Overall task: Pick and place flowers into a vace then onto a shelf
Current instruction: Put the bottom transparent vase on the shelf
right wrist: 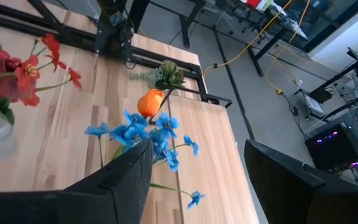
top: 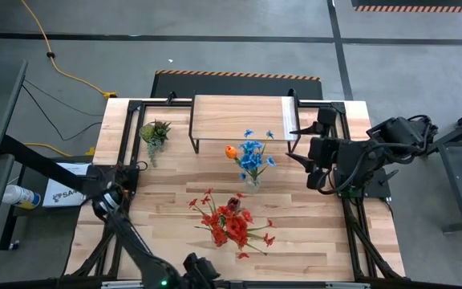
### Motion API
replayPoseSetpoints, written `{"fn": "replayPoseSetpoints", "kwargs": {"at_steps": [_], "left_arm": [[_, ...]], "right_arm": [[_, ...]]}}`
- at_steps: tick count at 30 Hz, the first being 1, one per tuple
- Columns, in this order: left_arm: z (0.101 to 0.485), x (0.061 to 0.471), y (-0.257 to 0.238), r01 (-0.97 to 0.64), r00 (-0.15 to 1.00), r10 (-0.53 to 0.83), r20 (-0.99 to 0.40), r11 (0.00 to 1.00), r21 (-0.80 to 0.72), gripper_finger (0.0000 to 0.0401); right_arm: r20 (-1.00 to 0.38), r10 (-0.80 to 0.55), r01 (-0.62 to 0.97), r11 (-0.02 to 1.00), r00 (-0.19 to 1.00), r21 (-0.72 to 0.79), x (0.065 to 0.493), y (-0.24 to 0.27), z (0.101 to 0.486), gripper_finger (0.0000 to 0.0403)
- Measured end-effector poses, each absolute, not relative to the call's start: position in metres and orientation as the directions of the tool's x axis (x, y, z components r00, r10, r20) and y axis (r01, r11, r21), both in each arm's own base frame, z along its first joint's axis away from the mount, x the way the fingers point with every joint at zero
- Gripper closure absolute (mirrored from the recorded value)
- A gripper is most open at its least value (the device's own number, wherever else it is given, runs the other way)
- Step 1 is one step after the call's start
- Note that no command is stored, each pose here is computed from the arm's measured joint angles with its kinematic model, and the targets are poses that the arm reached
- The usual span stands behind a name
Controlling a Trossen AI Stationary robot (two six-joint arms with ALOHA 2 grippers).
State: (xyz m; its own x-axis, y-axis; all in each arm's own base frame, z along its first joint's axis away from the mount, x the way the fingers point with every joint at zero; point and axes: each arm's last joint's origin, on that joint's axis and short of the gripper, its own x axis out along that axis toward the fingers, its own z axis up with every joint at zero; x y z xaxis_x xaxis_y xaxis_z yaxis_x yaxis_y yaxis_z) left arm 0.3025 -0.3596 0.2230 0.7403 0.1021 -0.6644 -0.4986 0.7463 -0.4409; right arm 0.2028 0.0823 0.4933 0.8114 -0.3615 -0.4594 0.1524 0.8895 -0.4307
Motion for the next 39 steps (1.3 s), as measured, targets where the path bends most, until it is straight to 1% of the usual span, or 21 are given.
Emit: {"fn": "replayPoseSetpoints", "kwargs": {"at_steps": [7,20,27,29,31,39], "left_arm": [[0.216,0.316,-0.35,-0.54,0.711,0.1,-0.696,0.712,-0.45,0.0277],[0.217,0.318,-0.35,-0.561,0.72,0.106,-0.686,0.67,-0.486,0.0277],[0.218,0.319,-0.351,-0.549,0.728,0.095,-0.679,0.674,-0.495,0.0274],[0.218,0.319,-0.351,-0.539,0.732,0.095,-0.675,0.686,-0.489,0.0263],[0.219,0.32,-0.352,-0.52,0.747,0.1,-0.657,0.703,-0.485,0.0241],[0.22,0.32,-0.351,-0.511,0.753,0.116,-0.648,0.724,-0.464,0.0119]], "right_arm": [[-0.496,-0.321,0.104,0.904,0.807,-0.415,0.202,0.083,0.491,0.0158],[-0.498,-0.321,0.101,0.903,0.806,-0.418,0.202,0.083,0.491,0.0158],[-0.498,-0.321,0.101,0.903,0.806,-0.418,0.202,0.083,0.491,0.0158],[-0.498,-0.321,0.101,0.903,0.806,-0.418,0.202,0.083,0.491,0.0158],[-0.498,-0.32,0.101,0.903,0.806,-0.418,0.202,0.083,0.491,0.0158],[-0.505,-0.307,0.089,0.907,0.807,-0.411,0.202,0.083,0.491,0.0158]]}}
